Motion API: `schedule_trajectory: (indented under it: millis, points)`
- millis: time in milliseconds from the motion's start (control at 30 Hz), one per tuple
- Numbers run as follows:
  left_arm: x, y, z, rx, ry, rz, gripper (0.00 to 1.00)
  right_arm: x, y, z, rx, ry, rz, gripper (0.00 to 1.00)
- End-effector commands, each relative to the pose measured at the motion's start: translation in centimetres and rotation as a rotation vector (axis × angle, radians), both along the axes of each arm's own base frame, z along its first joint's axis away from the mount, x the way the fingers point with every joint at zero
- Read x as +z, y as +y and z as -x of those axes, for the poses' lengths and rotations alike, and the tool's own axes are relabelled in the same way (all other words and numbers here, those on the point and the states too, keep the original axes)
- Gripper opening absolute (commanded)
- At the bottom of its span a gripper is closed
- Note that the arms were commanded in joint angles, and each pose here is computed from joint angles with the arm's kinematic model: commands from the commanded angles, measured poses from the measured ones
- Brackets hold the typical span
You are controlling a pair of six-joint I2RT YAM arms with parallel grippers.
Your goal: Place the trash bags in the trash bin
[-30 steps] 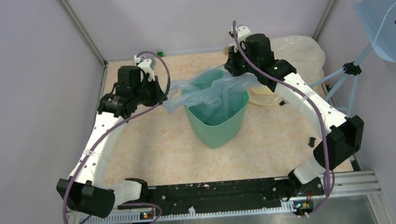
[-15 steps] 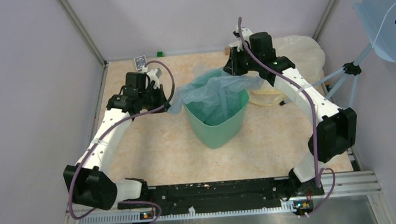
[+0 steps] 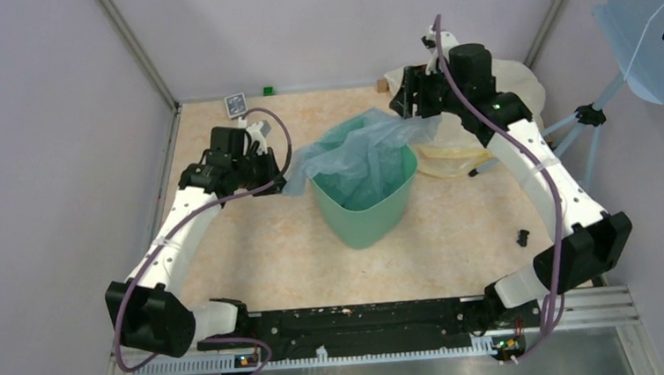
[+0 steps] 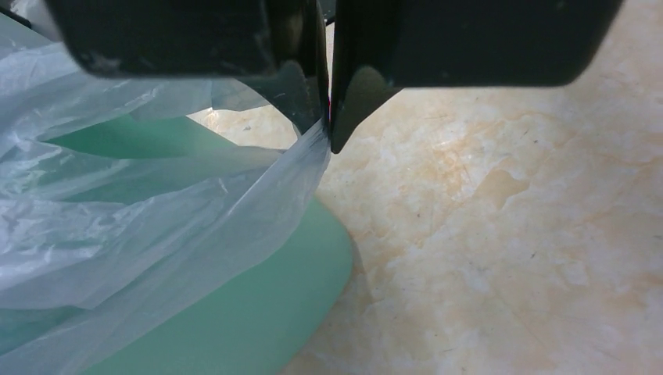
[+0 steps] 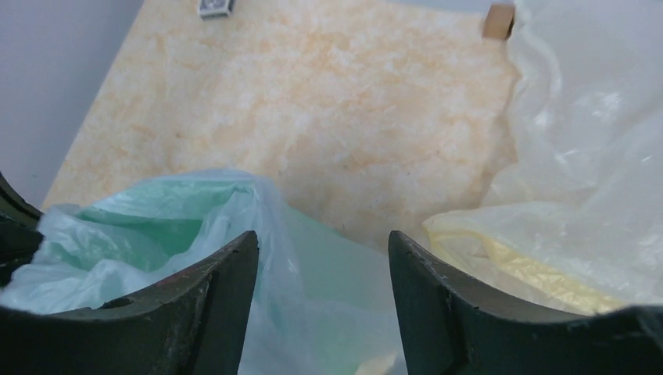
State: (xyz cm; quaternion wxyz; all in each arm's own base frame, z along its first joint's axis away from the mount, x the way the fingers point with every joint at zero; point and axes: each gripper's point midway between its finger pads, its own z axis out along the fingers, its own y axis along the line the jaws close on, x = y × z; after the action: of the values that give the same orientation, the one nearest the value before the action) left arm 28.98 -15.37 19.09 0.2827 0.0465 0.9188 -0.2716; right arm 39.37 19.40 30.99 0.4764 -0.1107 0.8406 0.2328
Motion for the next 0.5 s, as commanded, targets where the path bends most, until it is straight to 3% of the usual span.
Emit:
schedule_trajectory:
  millis: [0,333,467]
  points:
    - [4.4,1.6,-0.5,0.104,-0.125,-0.013,0.16,7.5,-1.9,1.9,-0.042,-0.169,-0.051,0.62]
    - [9.1,3.0,2.2,0.169,-0.224,0.015,0.57,5.2,-1.8,6.1,0.036,-0.121,-0.078,0.51]
    - [9.8,3.4,3.2,0.213,-0.234,0.044,0.81,4.7,-2.7,6.6,-0.009,-0.127,-0.072,0.54]
